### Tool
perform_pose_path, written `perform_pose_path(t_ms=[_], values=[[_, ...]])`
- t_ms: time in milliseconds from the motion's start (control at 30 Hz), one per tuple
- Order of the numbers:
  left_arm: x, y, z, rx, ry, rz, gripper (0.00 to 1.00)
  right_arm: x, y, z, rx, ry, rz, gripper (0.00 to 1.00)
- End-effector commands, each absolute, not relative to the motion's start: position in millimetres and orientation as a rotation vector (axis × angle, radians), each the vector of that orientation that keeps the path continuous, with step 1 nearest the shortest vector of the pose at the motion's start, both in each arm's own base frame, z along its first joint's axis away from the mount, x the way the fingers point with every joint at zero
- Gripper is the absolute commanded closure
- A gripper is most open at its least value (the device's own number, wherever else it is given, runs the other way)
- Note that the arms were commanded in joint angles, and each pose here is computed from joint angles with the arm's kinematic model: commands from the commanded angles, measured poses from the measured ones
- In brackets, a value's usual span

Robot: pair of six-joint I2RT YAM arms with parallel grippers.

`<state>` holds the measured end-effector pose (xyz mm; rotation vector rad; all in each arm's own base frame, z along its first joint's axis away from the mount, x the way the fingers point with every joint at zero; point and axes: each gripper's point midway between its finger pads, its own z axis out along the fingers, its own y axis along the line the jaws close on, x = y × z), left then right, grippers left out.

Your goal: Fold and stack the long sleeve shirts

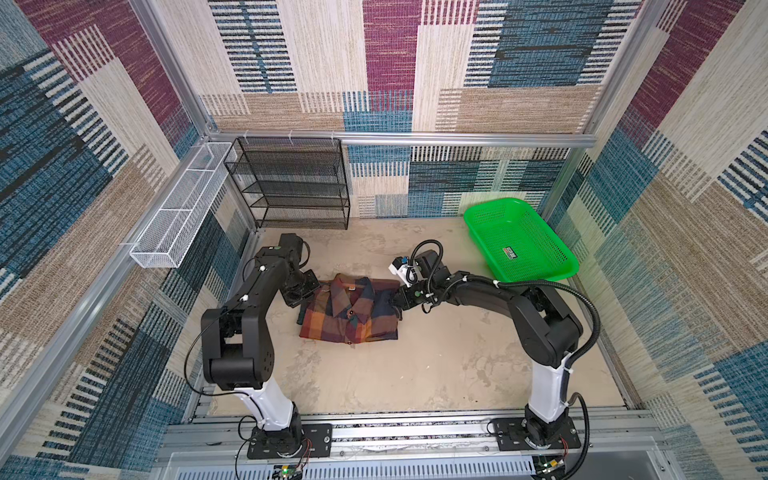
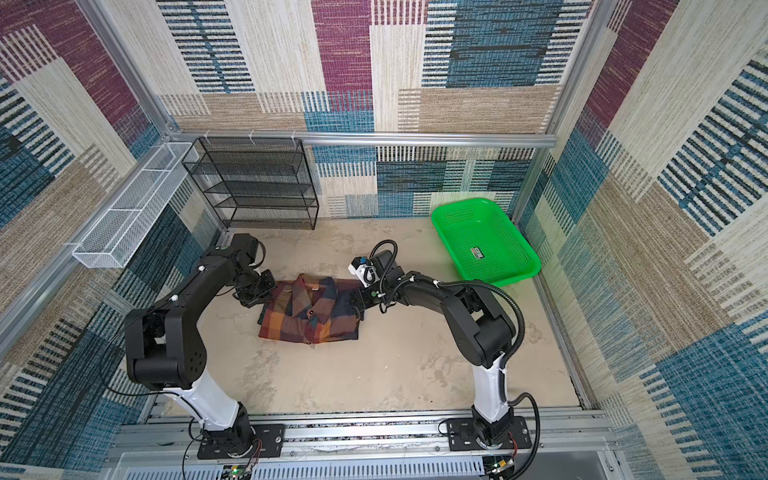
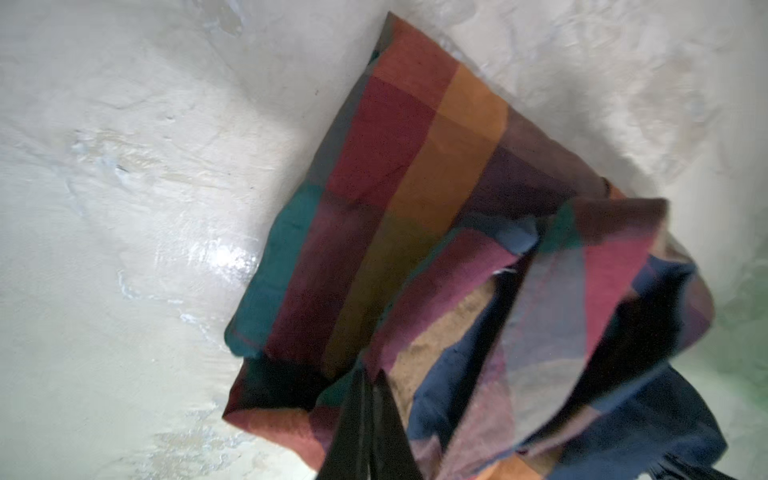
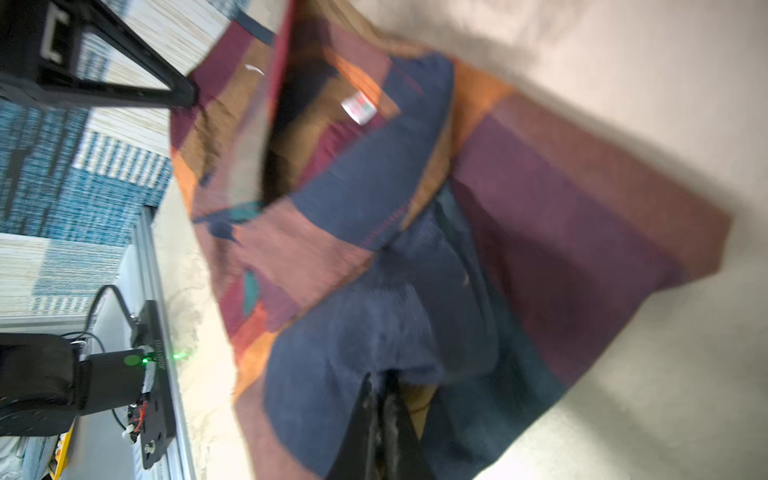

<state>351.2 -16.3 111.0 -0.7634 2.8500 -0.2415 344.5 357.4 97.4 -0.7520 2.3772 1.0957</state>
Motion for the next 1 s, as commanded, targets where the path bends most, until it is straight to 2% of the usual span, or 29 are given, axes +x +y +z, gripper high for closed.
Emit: perform_pose_path(t_ms=[0,167,267,467,667,767,800,833,867,967], values=[[353,-1,123,-0.768,2.762,-0.195,1.00,353,367,128,-0.788,2.254,1.117,0.94],[349,29,112,-0.926,2.708,-0.116,1.00,371,375,126,-0.757,2.264,1.105,0.94],[354,40,99,-1.015,2.730,-0.133,1.00,384,379,104,-0.723,2.326,1.078,0.93],[381,39,94,-1.010,2.761,-0.167,0.99,405,369,54,-0.609,2.436,1.032,0.94],[394,43,78,-0.967,2.813,-0.120,0.76,404,365,28,-0.589,2.489,1.015,0.89],[389,41,69,-0.960,2.853,-0.109,0.57,400,361,23,-0.575,2.510,1.009,0.78],[389,39,74,-0.952,2.850,-0.129,0.50,396,362,29,-0.586,2.496,1.023,0.71],[388,39,85,-0.945,2.831,-0.132,0.47,394,362,38,-0.590,2.475,1.032,0.66],[385,41,99,-0.947,2.803,-0.121,0.40,392,360,51,-0.589,2.452,1.028,0.61],[376,40,143,-0.922,2.691,-0.148,0.33,393,351,87,-0.556,2.390,0.986,0.49]])
